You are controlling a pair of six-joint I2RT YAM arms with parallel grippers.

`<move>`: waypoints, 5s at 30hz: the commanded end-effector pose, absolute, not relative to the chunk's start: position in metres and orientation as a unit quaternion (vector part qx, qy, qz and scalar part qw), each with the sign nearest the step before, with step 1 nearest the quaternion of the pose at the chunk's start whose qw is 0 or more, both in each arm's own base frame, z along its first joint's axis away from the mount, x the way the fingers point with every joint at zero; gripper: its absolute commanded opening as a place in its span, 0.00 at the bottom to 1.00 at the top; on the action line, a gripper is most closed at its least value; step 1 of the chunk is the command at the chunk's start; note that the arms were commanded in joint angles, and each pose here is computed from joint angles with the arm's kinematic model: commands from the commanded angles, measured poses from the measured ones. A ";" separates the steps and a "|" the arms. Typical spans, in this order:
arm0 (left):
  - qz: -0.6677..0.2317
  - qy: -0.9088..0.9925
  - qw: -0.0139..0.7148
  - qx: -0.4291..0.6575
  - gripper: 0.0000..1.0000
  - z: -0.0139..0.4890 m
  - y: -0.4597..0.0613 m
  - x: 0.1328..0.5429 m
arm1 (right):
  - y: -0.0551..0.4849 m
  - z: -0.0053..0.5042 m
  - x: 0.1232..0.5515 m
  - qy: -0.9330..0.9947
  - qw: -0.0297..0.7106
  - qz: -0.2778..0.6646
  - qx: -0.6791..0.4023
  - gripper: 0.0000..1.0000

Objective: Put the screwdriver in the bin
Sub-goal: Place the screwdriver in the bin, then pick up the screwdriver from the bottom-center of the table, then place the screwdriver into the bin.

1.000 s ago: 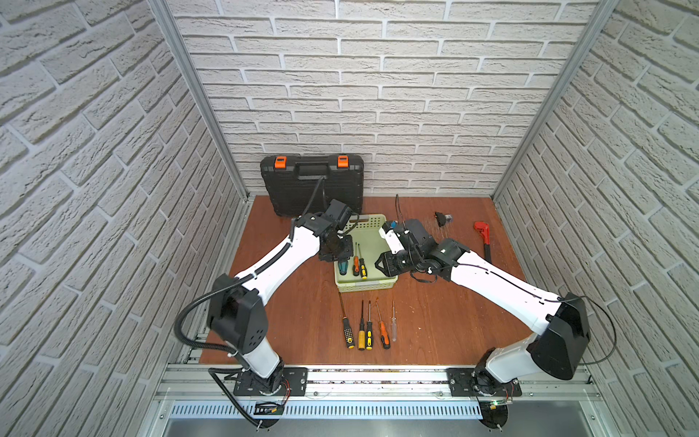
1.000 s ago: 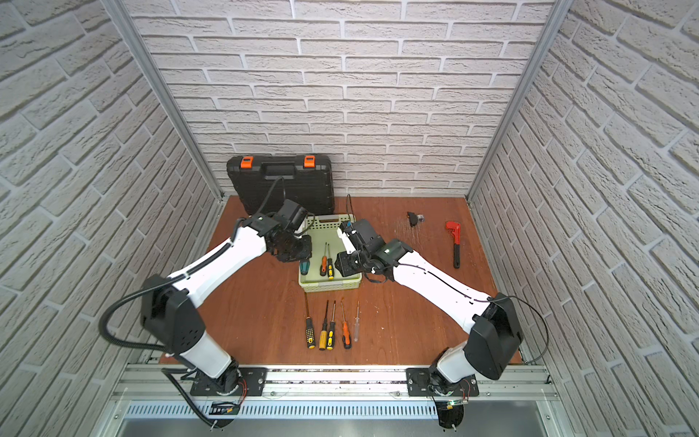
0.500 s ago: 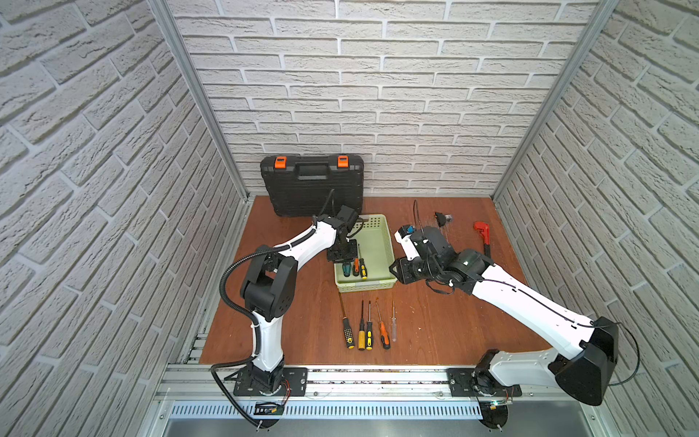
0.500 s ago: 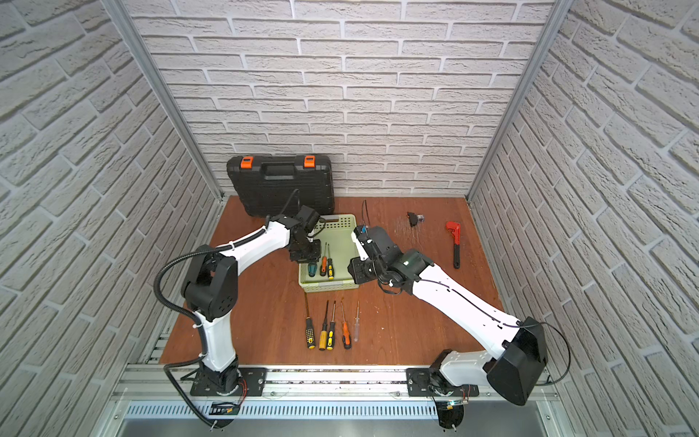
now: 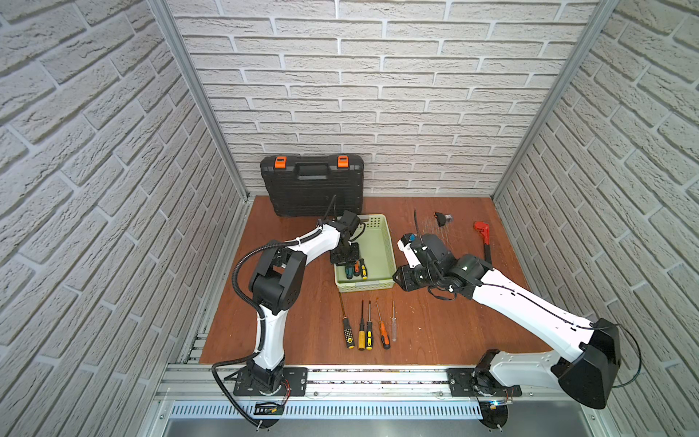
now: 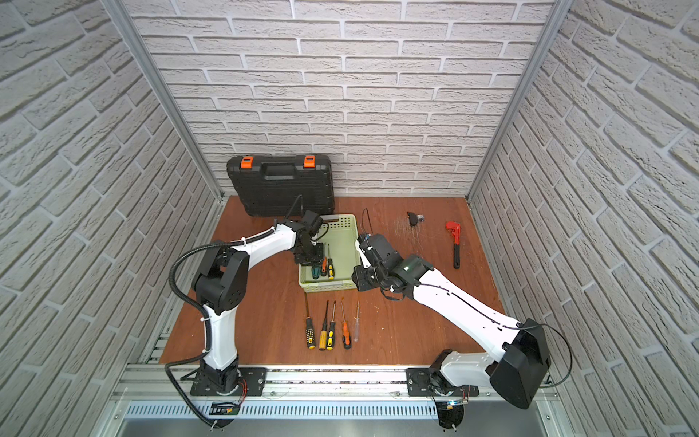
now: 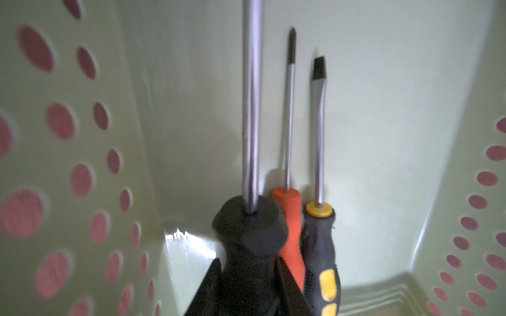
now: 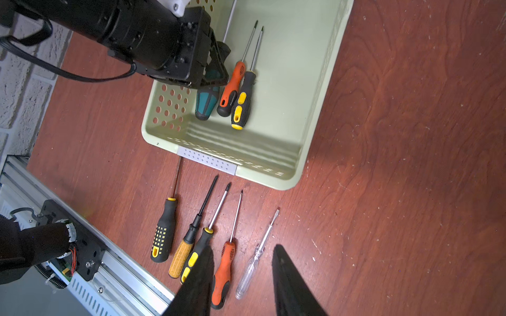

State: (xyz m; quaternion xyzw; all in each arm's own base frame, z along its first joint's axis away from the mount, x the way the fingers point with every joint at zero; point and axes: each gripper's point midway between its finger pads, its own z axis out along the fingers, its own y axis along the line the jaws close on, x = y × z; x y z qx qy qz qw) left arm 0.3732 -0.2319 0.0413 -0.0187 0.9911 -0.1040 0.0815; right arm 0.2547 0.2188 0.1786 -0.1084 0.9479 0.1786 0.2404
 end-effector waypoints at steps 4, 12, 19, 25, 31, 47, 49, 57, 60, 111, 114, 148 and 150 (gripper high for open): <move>-0.099 0.992 0.082 -0.015 0.29 0.029 -0.232 0.376 | 0.213 0.175 0.245 0.951 0.238 0.162 -0.112 0.39; -0.110 0.988 0.112 -0.010 0.49 0.053 -0.236 0.381 | 0.215 0.180 0.243 0.951 0.237 0.167 -0.110 0.41; -0.149 0.975 0.166 -0.007 0.50 0.103 -0.240 0.382 | 0.213 0.174 0.231 0.956 0.228 0.153 -0.107 0.41; -0.183 0.958 0.222 -0.003 0.50 0.156 -0.227 0.356 | 0.207 0.148 0.203 0.969 0.194 0.130 -0.079 0.46; -0.154 0.956 0.248 -0.037 0.51 0.164 -0.184 0.317 | 0.209 0.103 0.182 0.983 0.149 0.105 -0.035 0.51; -0.125 0.955 0.261 -0.071 0.53 0.166 -0.133 0.302 | 0.239 0.045 0.181 0.992 0.100 0.052 -0.053 0.39; -0.123 0.953 0.265 -0.077 0.53 0.168 -0.127 0.303 | 0.236 0.040 0.183 0.993 0.099 0.038 -0.053 0.37; -0.113 0.952 0.270 -0.084 0.53 0.173 -0.114 0.302 | 0.227 0.030 0.185 0.994 0.098 0.017 -0.046 0.35; -0.112 0.952 0.270 -0.087 0.53 0.174 -0.113 0.302 | 0.227 0.023 0.184 0.995 0.089 0.023 -0.043 0.35; -0.100 0.940 0.307 -0.112 0.54 0.213 -0.092 0.301 | 0.205 0.220 0.288 0.964 0.221 0.123 -0.084 0.06; -0.095 0.938 0.310 -0.120 0.54 0.210 -0.086 0.292 | 0.229 0.215 0.310 0.964 0.202 0.130 -0.116 0.06; -0.091 0.934 0.311 -0.151 0.54 0.194 -0.071 0.264 | 0.274 0.065 0.398 0.983 0.106 0.073 -0.128 0.10; -0.090 0.934 0.310 -0.150 0.55 0.193 -0.071 0.264 | 0.273 0.064 0.399 0.984 0.108 0.072 -0.124 0.10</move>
